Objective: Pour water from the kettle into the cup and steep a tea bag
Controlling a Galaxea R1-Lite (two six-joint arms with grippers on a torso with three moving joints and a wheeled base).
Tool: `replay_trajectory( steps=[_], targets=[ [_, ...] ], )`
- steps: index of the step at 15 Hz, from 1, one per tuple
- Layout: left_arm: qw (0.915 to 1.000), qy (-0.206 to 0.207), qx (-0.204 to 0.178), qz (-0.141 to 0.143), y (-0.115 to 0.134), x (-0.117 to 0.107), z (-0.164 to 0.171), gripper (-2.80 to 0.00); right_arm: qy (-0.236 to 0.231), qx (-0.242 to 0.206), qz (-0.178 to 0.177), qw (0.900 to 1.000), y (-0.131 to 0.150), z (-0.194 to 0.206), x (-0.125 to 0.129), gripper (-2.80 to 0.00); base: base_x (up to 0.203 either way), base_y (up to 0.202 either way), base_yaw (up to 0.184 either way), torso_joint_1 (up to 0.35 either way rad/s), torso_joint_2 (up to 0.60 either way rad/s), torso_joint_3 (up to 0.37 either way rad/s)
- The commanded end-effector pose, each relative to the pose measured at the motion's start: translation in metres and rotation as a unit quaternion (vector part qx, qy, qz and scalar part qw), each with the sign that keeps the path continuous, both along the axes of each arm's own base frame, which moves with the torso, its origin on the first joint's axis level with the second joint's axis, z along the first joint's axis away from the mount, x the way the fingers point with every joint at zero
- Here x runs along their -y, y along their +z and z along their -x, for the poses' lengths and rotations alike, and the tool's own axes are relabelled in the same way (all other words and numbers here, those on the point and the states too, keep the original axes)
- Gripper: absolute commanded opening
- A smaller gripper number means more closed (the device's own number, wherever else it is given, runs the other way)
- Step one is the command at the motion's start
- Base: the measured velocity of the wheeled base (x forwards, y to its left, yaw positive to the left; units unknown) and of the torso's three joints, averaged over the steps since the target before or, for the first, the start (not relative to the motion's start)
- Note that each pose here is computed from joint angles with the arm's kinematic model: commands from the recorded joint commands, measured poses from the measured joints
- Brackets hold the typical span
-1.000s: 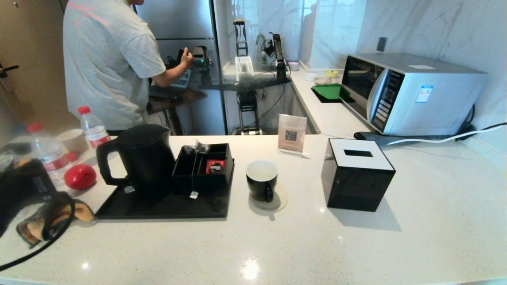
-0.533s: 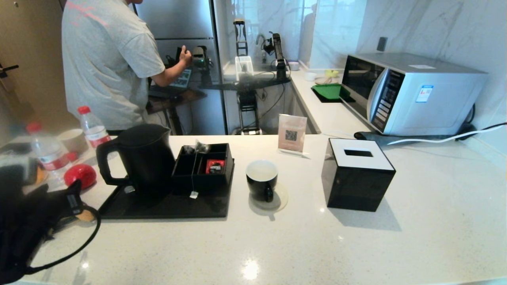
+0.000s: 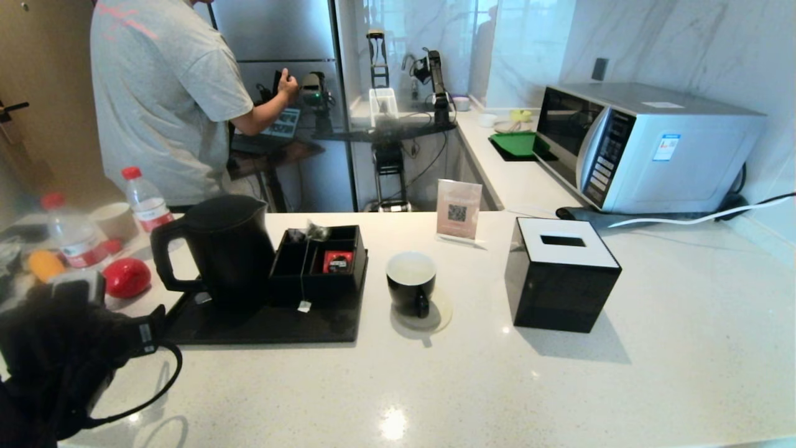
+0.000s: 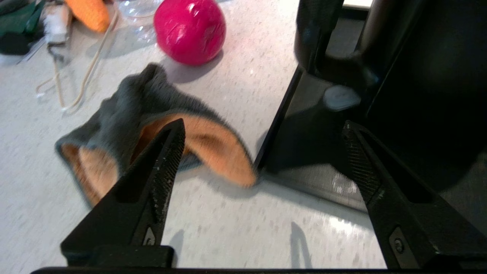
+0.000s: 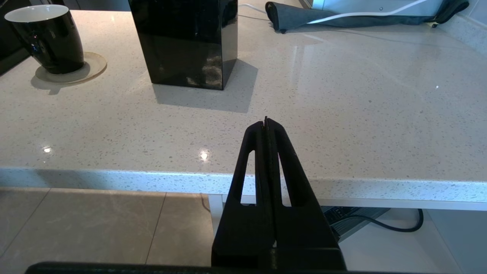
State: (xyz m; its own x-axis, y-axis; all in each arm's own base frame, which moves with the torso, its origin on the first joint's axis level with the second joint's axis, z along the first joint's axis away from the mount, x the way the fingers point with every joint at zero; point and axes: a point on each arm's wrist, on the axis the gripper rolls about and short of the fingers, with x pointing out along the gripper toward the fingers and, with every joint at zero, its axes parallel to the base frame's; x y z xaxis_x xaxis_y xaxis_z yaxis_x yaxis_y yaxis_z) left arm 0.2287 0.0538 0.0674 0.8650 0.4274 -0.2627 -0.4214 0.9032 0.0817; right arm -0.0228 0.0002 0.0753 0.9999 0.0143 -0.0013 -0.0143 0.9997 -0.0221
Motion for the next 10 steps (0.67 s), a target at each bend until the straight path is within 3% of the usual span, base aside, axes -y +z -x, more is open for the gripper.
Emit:
replay_trajectory(
  steps=[1,10],
  targets=[
    [0.9996,-0.002,0.027,-0.006,0.0,-0.002,-0.017,0.0,0.001,0.0,0.0,1.0,0.0,0.0,0.0,-2.8,0.0,0.0,0.0,0.0,0.0,0.0],
    [0.997,-0.004,0.076,-0.018,0.004,-0.01,-0.06,0.0,0.001,0.0,0.0,1.0,0.0,0.0,0.0,-2.8,0.0,0.0,0.0,0.0,0.0,0.0]
  ],
)
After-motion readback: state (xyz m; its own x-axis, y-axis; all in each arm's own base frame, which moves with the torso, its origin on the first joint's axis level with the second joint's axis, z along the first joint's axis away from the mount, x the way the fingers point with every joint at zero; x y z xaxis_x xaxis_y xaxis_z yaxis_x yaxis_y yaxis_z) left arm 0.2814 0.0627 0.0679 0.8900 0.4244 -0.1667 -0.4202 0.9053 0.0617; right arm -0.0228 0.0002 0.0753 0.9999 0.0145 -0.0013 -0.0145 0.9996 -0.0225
